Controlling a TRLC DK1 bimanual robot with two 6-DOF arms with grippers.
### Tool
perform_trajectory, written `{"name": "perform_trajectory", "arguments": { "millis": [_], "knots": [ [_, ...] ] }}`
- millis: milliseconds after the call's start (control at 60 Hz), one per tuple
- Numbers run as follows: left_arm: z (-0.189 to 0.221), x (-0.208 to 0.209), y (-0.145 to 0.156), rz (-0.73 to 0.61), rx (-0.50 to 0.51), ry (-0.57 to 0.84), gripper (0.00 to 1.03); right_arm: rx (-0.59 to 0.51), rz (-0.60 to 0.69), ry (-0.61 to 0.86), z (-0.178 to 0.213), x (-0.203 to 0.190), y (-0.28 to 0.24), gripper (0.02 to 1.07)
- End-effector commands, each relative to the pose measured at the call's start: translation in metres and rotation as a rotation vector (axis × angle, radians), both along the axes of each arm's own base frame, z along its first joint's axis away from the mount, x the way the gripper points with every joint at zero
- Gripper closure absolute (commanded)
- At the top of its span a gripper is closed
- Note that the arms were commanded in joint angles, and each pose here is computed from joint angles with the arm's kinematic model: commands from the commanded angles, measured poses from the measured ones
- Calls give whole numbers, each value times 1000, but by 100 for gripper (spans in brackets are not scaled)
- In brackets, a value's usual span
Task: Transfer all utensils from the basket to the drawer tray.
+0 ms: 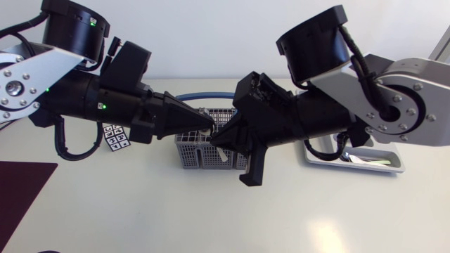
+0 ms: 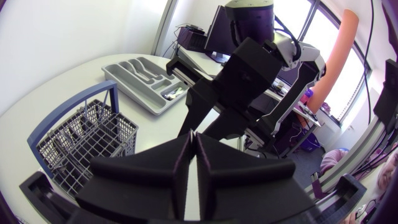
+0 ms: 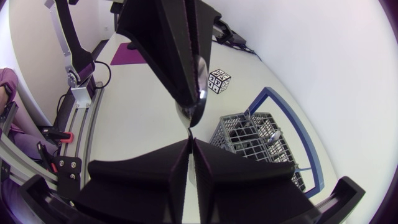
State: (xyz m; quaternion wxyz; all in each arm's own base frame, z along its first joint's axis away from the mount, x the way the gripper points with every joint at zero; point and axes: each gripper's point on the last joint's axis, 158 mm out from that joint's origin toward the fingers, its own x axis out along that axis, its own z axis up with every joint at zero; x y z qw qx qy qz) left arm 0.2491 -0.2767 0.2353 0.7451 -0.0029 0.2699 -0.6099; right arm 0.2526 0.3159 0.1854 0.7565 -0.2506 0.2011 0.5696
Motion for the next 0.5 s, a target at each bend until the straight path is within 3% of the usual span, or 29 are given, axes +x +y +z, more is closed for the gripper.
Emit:
{"name": "perform_trajectory", "arguments": {
  "millis": [0,167,300,383,483],
  "knots": [
    [0,-5,4,-6,-8,0,81,-1,-12,34,0,-2,0,97],
    [3,-4,4,-2,-11,-8,47,-19,-15,46,-4,-2,-4,98],
    [10,-1,6,9,-18,-16,46,-27,-17,54,-6,-3,-6,98],
    [14,2,7,16,-22,-28,35,-42,-22,62,-12,-2,-8,98],
    [25,16,17,62,-30,-57,32,-69,-34,71,-22,4,-17,98]
  ]
}}
